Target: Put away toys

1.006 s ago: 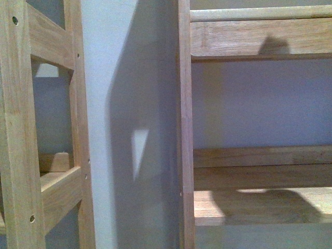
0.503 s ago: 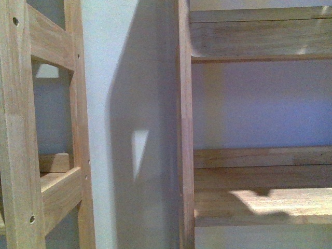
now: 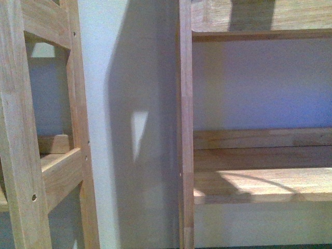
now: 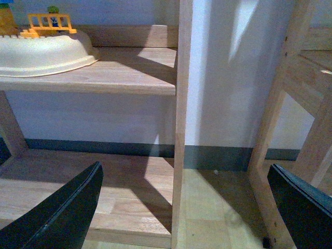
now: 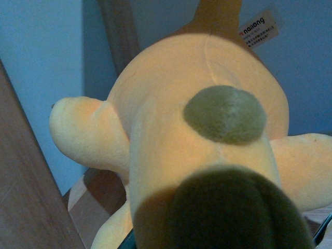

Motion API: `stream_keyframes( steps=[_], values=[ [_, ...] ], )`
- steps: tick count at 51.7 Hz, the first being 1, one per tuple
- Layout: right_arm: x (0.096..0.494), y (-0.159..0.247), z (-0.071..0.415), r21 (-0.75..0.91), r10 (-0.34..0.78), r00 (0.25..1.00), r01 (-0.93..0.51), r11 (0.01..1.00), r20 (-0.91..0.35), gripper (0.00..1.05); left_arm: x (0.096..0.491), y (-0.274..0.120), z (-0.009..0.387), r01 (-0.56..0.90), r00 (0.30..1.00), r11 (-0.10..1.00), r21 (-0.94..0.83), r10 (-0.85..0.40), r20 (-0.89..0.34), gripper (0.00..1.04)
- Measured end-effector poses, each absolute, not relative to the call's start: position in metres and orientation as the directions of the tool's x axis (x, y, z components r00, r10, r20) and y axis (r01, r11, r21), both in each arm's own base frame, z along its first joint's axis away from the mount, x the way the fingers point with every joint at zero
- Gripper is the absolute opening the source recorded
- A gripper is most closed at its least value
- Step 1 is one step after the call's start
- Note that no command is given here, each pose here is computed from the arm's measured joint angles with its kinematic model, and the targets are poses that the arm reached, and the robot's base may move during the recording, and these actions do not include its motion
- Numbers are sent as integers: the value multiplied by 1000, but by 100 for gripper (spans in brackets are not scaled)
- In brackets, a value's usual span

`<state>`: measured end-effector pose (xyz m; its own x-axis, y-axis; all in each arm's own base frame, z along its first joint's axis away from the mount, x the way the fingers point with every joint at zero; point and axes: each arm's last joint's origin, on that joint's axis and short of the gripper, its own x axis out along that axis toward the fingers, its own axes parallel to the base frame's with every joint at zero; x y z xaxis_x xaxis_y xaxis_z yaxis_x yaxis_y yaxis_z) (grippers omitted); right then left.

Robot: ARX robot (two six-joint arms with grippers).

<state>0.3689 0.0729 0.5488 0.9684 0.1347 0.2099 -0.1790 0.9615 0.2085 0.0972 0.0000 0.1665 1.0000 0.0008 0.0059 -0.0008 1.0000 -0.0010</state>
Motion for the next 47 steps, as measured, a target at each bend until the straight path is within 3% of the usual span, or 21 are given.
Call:
stream_keyframes(
  steps=[33,47],
  values=[
    [391,67,531,324,138,984,-169,931,115,11,97,0,167,-1,1000,1000,-1,1,6,98],
    [397,53,520,409,202,966,-251,877,160,11,97,0,167,-1,1000,1000,-1,1,6,98]
  ],
)
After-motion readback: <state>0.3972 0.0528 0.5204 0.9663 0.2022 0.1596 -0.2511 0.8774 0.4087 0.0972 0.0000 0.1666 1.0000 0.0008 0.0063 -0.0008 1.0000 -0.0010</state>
